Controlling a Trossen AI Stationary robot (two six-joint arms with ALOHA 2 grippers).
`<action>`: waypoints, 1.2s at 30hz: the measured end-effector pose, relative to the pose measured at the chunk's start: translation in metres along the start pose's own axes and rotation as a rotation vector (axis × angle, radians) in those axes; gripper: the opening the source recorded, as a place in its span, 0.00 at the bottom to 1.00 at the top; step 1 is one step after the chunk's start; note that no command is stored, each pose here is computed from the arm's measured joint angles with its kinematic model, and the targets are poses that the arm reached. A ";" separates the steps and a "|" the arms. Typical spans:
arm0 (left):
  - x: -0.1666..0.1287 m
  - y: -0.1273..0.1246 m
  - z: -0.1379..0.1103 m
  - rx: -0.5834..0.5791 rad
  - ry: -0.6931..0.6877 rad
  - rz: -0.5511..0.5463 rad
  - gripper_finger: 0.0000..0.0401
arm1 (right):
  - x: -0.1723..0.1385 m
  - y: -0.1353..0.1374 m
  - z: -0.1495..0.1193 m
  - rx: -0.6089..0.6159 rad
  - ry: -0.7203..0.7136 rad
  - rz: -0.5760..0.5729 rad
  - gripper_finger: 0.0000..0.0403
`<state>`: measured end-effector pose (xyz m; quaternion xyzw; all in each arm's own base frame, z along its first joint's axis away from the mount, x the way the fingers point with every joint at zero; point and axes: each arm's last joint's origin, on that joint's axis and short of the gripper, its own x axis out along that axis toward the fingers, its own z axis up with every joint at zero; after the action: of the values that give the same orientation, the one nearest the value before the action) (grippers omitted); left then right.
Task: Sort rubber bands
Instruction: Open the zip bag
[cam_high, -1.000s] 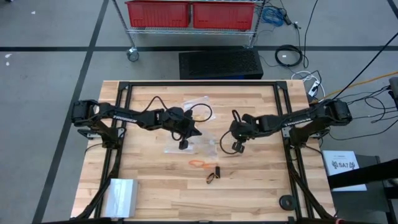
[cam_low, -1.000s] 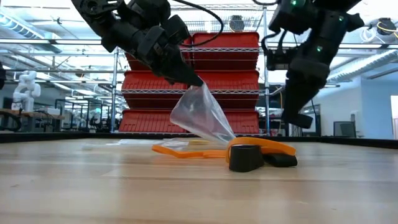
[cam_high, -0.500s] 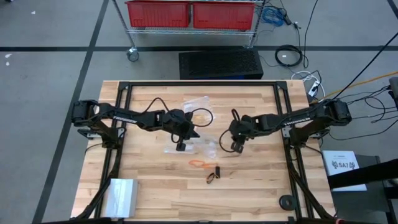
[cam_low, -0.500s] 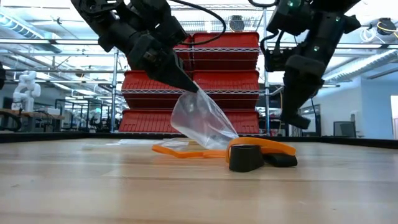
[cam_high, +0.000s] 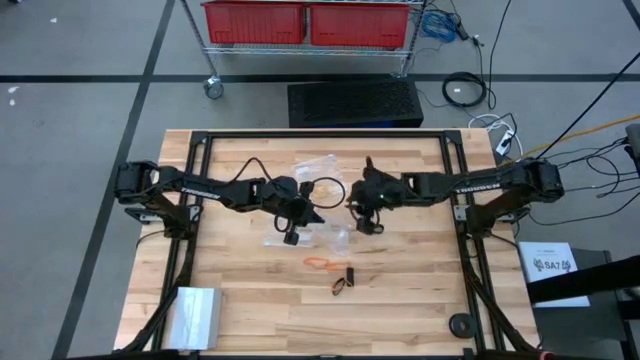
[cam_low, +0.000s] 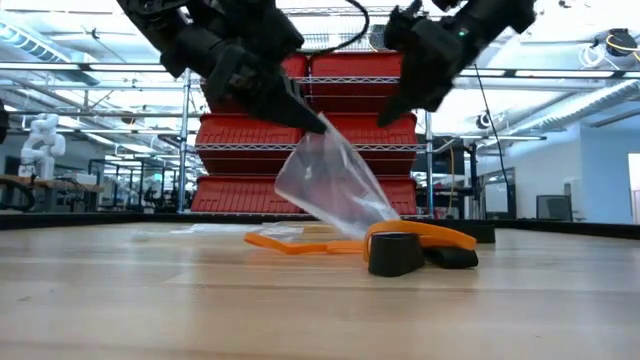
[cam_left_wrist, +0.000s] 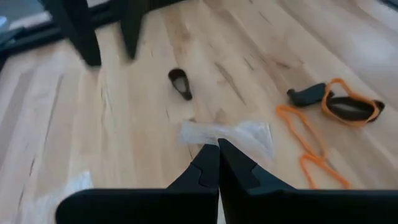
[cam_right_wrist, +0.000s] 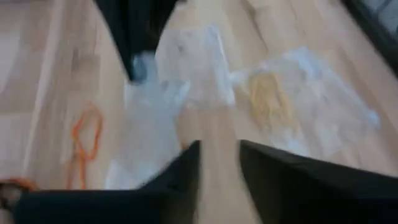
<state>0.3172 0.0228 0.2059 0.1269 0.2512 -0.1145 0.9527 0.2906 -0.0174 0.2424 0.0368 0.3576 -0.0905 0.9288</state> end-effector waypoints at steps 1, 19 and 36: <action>0.000 0.000 0.002 0.003 -0.006 0.000 0.00 | 0.002 -0.003 0.001 -0.013 -0.011 -0.005 0.13; -0.003 0.003 0.017 0.056 -0.023 0.028 0.00 | 0.023 0.014 -0.003 -0.081 0.007 0.257 0.00; -0.003 0.001 0.018 0.058 -0.024 0.022 0.00 | 0.028 0.009 -0.005 -0.120 0.017 0.186 0.00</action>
<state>0.3231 0.0186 0.2228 0.1557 0.2349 -0.1125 0.9528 0.3099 -0.0119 0.2200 0.0151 0.3653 0.0178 0.9306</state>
